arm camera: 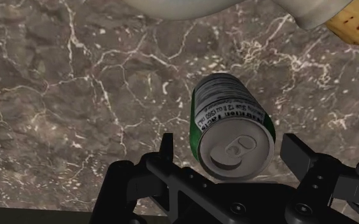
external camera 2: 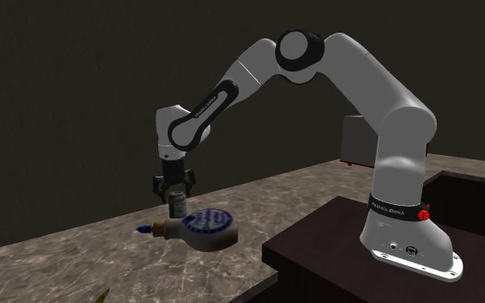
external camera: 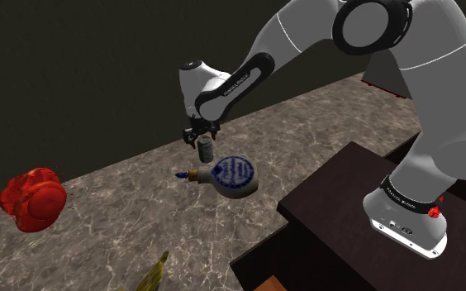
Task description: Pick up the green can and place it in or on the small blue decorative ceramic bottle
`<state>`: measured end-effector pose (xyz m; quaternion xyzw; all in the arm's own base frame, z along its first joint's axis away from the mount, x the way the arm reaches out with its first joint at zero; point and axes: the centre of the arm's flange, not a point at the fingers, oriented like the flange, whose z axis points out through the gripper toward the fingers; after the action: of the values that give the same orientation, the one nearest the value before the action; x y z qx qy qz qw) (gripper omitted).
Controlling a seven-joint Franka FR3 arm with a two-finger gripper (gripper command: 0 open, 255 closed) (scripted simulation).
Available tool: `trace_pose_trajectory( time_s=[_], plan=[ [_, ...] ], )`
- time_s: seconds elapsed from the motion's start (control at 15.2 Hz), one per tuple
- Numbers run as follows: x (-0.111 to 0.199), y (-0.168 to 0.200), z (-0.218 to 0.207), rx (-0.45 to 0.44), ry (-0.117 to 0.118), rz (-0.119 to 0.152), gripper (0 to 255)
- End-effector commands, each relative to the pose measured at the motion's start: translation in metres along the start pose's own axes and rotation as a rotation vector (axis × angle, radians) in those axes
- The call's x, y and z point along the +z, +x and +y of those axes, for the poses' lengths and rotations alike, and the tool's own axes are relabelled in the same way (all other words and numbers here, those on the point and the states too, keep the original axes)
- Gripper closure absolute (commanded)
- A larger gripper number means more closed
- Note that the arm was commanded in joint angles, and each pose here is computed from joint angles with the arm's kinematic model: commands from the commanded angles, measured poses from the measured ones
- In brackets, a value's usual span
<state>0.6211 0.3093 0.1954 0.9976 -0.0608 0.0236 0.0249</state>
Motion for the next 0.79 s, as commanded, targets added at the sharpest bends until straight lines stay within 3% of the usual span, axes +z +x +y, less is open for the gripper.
trace_pose_trajectory(
  time_s=[0.0, 0.33, 0.4, 0.73],
  plan=[
    [0.0019, 0.0003, -0.0003, 0.0, 0.0, 0.001, 0],
    [0.0019, 0.0002, -0.0003, 0.0, 0.0, 0.0, 0],
    [0.0019, 0.0002, -0.0003, 0.0, 0.0, 0.0, 255],
    [0.0019, 0.0003, -0.0003, 0.0, 0.0, 0.0, 255]
  ],
)
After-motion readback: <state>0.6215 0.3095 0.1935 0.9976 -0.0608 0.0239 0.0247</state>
